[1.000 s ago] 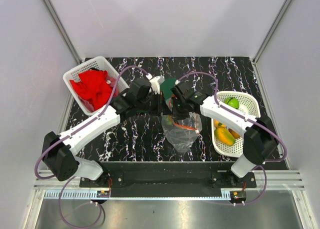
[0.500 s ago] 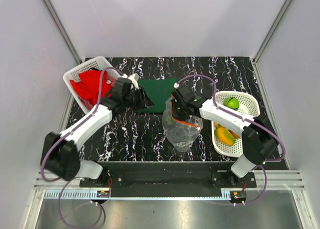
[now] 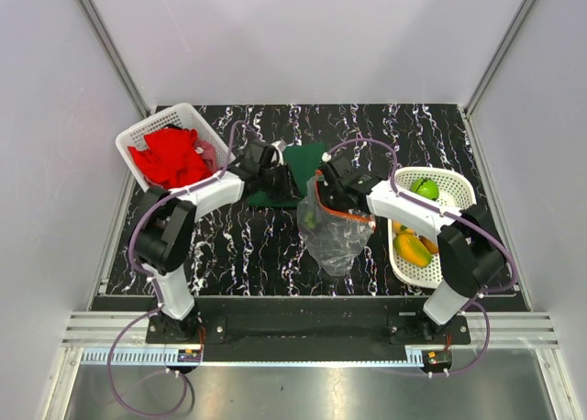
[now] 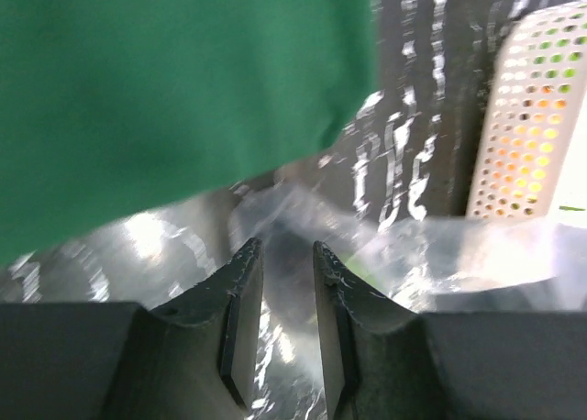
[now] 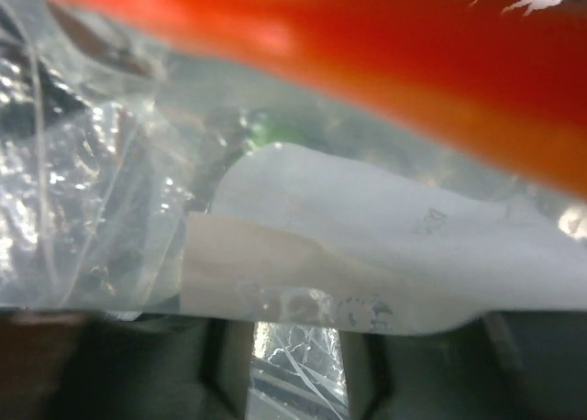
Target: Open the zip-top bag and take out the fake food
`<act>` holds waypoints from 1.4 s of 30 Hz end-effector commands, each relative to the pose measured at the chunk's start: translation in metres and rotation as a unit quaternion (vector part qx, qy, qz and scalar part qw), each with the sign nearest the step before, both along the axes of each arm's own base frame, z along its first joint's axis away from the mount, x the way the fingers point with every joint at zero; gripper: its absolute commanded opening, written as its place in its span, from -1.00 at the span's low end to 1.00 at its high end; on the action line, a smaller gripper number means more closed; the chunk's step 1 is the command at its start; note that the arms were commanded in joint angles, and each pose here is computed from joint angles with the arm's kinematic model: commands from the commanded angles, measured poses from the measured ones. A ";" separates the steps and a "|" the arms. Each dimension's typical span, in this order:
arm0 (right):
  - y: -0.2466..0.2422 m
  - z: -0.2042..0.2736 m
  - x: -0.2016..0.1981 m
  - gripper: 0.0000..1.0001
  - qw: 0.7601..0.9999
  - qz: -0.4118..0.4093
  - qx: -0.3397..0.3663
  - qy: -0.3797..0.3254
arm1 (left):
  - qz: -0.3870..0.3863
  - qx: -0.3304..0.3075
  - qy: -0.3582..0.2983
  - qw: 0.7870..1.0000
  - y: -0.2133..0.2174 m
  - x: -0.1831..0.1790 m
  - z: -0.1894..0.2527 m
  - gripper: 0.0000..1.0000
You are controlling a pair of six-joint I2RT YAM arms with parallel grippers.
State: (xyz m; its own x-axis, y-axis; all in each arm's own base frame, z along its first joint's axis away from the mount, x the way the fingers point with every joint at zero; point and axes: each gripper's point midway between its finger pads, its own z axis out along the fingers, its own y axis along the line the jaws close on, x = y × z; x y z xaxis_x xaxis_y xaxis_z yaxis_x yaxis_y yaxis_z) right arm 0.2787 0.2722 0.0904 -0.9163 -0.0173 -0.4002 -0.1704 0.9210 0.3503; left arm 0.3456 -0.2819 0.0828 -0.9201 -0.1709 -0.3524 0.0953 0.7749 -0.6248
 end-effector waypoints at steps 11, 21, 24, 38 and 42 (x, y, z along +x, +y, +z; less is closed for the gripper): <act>0.022 -0.017 -0.002 0.29 0.997 0.043 0.055 0.019 | -0.070 -0.004 0.004 0.998 -0.043 -0.032 -0.016 -0.42; 0.023 -0.038 -0.010 0.10 0.996 0.037 0.055 0.054 | -0.073 -0.004 -0.013 0.997 -0.040 -0.031 -0.003 -0.42; 0.022 -0.040 -0.011 0.22 0.996 0.038 0.054 0.055 | -0.073 0.002 -0.020 0.997 -0.038 -0.030 0.002 -0.40; 0.024 -0.057 -0.019 0.21 0.995 0.040 0.059 0.076 | -0.060 -0.006 -0.010 0.998 -0.032 -0.040 -0.003 -0.35; 0.024 -0.030 -0.015 -0.36 0.996 0.043 0.065 0.052 | -0.049 0.026 -0.026 0.998 -0.010 -0.040 0.019 0.04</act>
